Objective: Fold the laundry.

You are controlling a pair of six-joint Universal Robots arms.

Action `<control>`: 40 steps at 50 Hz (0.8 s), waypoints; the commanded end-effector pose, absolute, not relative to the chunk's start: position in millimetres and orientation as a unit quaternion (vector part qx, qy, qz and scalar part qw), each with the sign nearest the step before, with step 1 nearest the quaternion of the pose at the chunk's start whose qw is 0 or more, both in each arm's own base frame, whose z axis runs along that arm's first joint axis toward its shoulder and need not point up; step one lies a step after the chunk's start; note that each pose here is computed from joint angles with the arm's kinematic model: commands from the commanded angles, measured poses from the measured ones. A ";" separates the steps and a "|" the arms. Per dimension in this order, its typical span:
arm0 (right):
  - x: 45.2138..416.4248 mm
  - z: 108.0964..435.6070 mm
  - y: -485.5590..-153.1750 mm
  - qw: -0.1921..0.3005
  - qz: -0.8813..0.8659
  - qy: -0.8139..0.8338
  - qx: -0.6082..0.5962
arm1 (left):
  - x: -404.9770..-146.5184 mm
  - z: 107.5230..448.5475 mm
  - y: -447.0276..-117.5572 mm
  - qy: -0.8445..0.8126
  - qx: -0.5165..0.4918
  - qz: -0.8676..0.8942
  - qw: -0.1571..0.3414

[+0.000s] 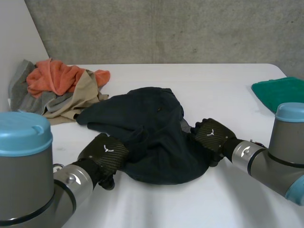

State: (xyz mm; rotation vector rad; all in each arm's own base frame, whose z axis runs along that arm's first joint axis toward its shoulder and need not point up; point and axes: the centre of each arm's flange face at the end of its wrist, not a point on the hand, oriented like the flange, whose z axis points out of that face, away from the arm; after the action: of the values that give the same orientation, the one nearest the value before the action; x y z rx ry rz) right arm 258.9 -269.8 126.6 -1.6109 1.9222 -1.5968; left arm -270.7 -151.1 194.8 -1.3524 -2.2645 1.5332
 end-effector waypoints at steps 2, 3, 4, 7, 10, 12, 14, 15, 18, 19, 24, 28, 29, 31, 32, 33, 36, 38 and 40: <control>261.9 119.1 -274.4 0.080 -0.543 0.638 -0.540 | -276.2 186.3 -169.6 -0.729 -0.444 0.521 0.010; 262.4 119.2 -274.3 0.081 -0.544 0.638 -0.539 | -276.5 187.6 -171.5 -0.727 -0.443 0.525 0.007; 263.1 119.1 -274.6 0.081 -0.545 0.637 -0.539 | -277.1 188.5 -173.1 -0.724 -0.442 0.529 0.004; 264.4 119.6 -276.0 0.082 -0.546 0.637 -0.538 | -275.9 196.2 -181.8 -0.718 -0.434 0.544 -0.014; 264.2 125.5 -279.5 0.088 -0.557 0.638 -0.524 | -272.4 208.9 -193.5 -0.716 -0.412 0.563 -0.033; 264.4 129.0 -279.9 0.094 -0.563 0.641 -0.513 | -271.8 220.3 -196.5 -0.709 -0.402 0.579 -0.036; 261.5 147.0 -284.8 0.096 -0.585 0.639 -0.490 | -269.9 242.0 -199.0 -0.695 -0.385 0.606 -0.039; 260.0 157.6 -287.3 0.094 -0.596 0.635 -0.482 | -269.6 250.6 -199.2 -0.689 -0.380 0.616 -0.037; 252.5 200.7 -292.4 0.092 -0.636 0.622 -0.448 | -265.5 283.7 -199.1 -0.668 -0.359 0.651 -0.035; 250.9 211.9 -292.9 0.092 -0.646 0.618 -0.439 | -264.2 292.4 -198.5 -0.662 -0.354 0.660 -0.034; 242.1 278.6 -287.0 0.102 -0.690 0.598 -0.396 | -253.7 351.0 -194.1 -0.617 -0.312 0.722 -0.030; 231.7 346.5 -277.3 0.102 -0.738 0.560 -0.362 | -241.2 404.9 -189.3 -0.565 -0.268 0.780 -0.031; 227.8 373.0 -271.8 0.101 -0.758 0.542 -0.350 | -234.7 426.2 -187.3 -0.543 -0.248 0.802 -0.034; 223.7 398.9 -266.6 0.100 -0.779 0.521 -0.336 | -228.6 447.1 -183.9 -0.521 -0.229 0.822 -0.034; 221.9 409.7 -264.7 0.101 -0.787 0.512 -0.329 | -225.9 456.0 -182.6 -0.511 -0.220 0.830 -0.035; 219.4 428.1 -262.0 0.108 -0.800 0.499 -0.315 | -220.5 472.5 -178.2 -0.495 -0.205 0.844 -0.034; 218.1 452.1 -261.9 0.130 -0.815 0.482 -0.295 | -212.9 500.9 -170.7 -0.466 -0.183 0.865 -0.029; 219.8 457.5 -265.0 0.143 -0.817 0.479 -0.288 | -209.6 513.3 -167.4 -0.453 -0.172 0.874 -0.026; 232.0 459.8 -266.4 0.166 -0.815 0.474 -0.289 | -207.7 523.5 -171.4 -0.448 -0.163 0.879 -0.022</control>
State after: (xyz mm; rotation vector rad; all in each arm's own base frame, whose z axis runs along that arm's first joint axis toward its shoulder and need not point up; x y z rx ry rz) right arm 219.3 -261.6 437.7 -0.8974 1.4412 -2.3557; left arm -217.5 -175.0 484.5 -0.6288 -1.5492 2.7337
